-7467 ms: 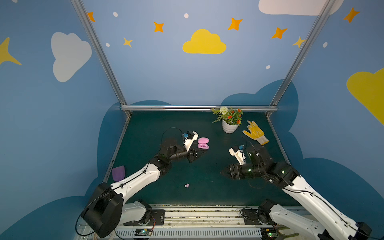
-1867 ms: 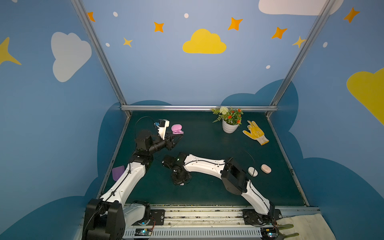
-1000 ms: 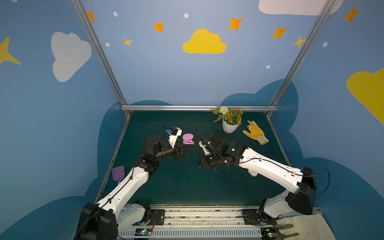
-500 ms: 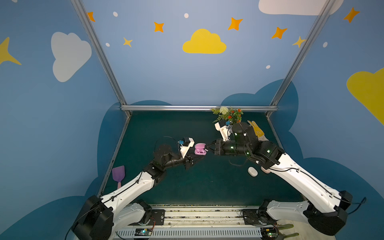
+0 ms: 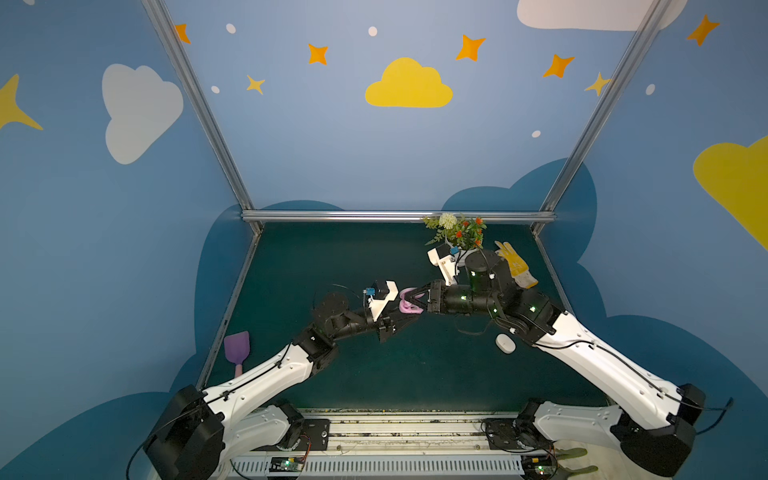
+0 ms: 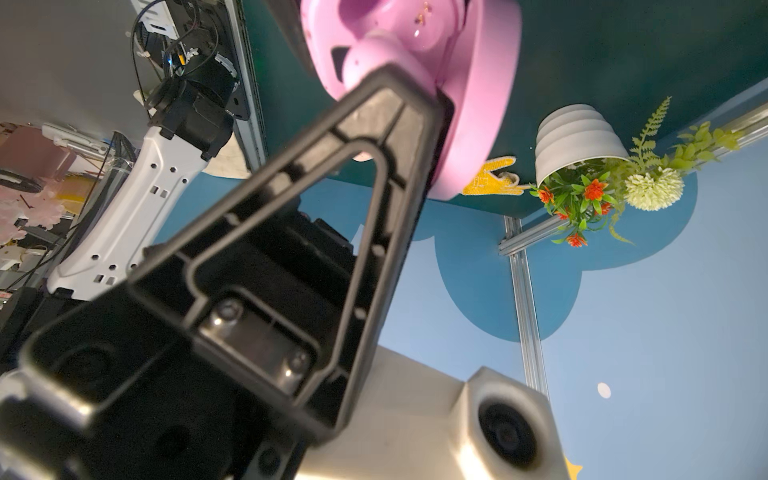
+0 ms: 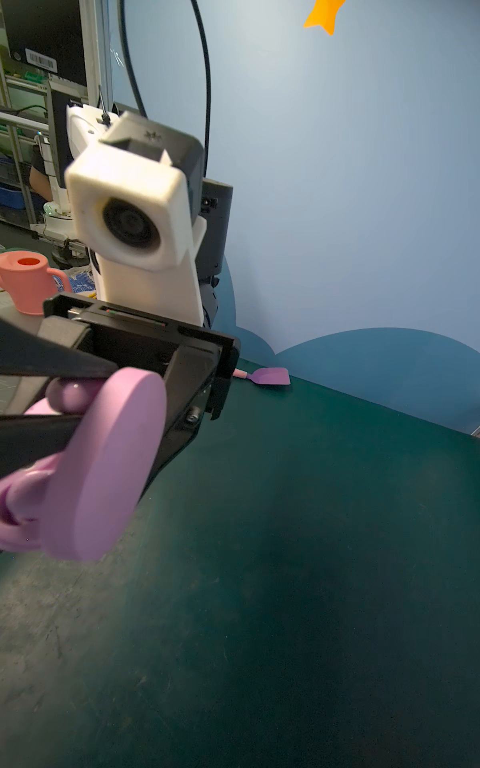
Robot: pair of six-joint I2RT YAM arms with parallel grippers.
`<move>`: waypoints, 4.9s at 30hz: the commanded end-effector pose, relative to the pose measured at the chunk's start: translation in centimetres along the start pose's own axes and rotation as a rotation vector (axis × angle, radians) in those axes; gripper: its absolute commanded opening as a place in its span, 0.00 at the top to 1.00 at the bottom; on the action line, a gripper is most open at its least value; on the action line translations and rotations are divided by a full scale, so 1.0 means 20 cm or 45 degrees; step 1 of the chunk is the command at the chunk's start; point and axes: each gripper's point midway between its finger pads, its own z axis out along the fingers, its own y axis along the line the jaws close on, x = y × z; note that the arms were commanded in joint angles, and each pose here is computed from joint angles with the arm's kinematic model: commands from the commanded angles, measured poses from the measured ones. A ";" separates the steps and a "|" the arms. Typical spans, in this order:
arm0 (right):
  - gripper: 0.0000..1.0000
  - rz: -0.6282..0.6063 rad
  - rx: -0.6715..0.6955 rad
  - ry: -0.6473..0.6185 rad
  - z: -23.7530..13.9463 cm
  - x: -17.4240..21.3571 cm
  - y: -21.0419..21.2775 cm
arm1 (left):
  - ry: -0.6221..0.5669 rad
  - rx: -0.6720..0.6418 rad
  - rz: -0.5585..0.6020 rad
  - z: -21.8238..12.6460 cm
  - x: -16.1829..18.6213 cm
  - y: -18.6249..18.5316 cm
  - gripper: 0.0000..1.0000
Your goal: Insert the wireless bluetooth earbuds into the charging case
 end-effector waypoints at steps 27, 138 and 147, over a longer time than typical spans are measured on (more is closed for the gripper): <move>0.79 0.055 -0.043 -0.001 -0.02 0.04 -0.01 | -0.122 -0.009 0.114 0.00 -0.19 -0.01 0.88; 0.48 0.167 1.303 0.259 -0.12 0.51 -1.79 | 0.425 -0.712 -0.233 -0.31 0.46 0.31 0.00; 0.16 0.097 1.291 0.205 -0.19 0.45 -1.72 | 0.513 -1.145 -0.293 -0.55 0.51 0.58 0.00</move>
